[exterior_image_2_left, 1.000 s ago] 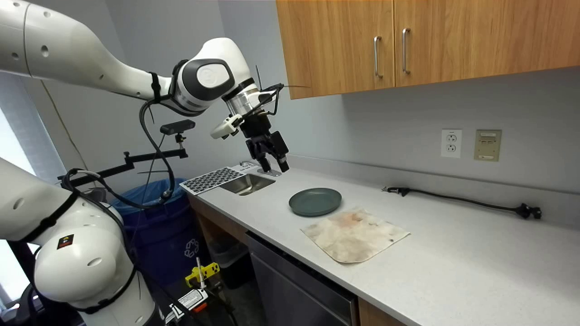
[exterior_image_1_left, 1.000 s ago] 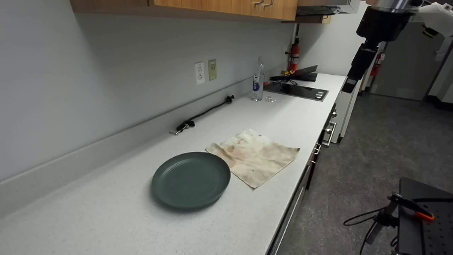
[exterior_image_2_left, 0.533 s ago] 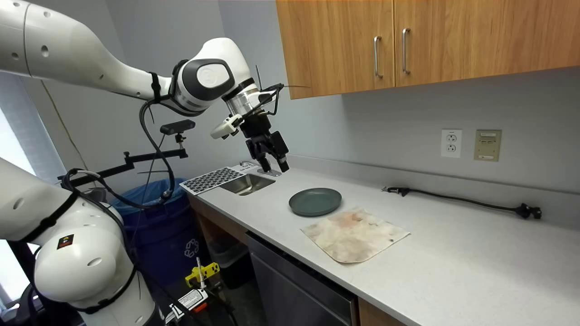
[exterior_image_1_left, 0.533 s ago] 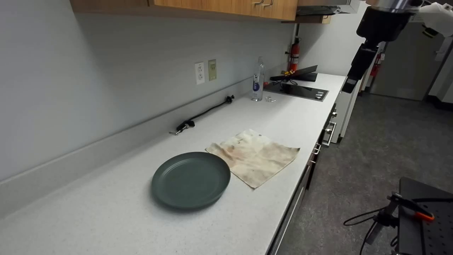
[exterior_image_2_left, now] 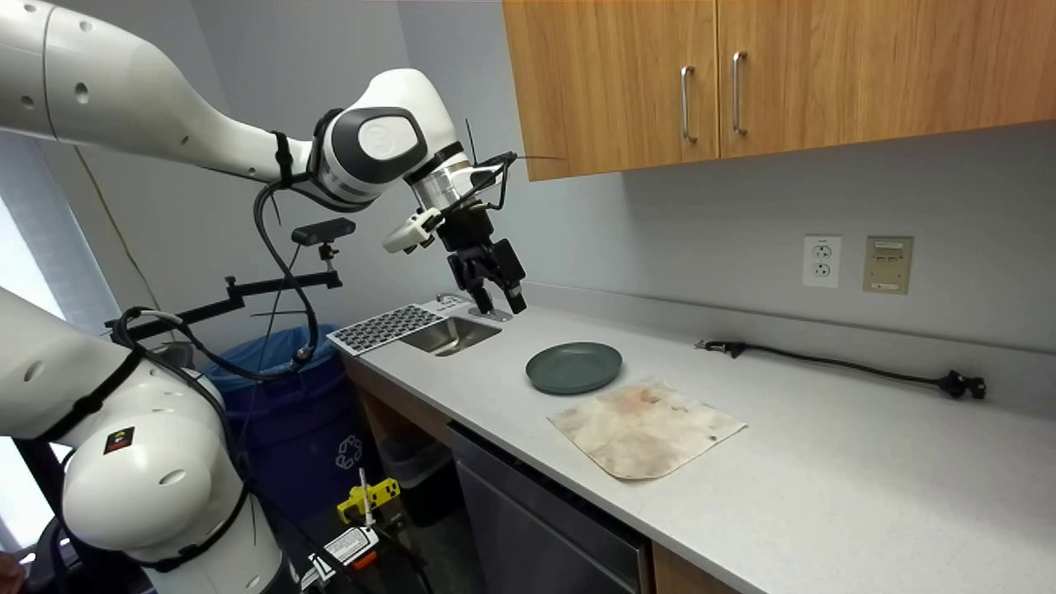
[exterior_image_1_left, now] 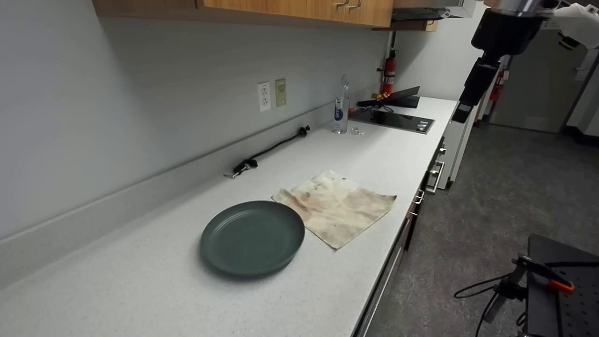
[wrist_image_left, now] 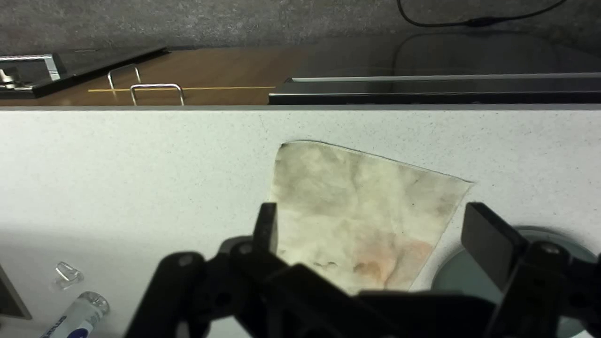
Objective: Fold up the white towel on the counter.
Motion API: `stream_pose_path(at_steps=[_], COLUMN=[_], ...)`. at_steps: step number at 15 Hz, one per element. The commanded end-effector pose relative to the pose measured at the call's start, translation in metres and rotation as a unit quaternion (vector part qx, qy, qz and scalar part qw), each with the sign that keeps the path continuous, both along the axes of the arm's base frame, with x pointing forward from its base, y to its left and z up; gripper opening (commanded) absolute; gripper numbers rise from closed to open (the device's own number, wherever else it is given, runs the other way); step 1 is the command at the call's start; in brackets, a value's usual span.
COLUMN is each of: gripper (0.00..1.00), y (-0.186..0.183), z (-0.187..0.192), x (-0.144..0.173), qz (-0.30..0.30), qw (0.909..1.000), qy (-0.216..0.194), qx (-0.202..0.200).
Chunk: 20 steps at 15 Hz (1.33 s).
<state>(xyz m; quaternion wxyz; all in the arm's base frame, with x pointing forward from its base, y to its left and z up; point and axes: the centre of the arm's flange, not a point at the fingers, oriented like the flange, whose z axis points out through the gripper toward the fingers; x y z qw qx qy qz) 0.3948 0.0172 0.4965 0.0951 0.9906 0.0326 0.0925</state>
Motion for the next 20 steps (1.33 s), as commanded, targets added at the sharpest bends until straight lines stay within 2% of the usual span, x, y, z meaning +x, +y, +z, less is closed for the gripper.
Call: stream_pose_path(at_steps=[1,11,20], gripper=[1.0,1.0,1.0], y=[0.0,0.0,0.0023], z=[0.0,0.0,-0.0016], x=[0.0,0.0,-0.0008], qz=[0.0,0.0,-0.016], qw=[1.0,1.0,0.9996], qy=[0.0,0.0,0.009], qx=[0.0,0.0,0.02])
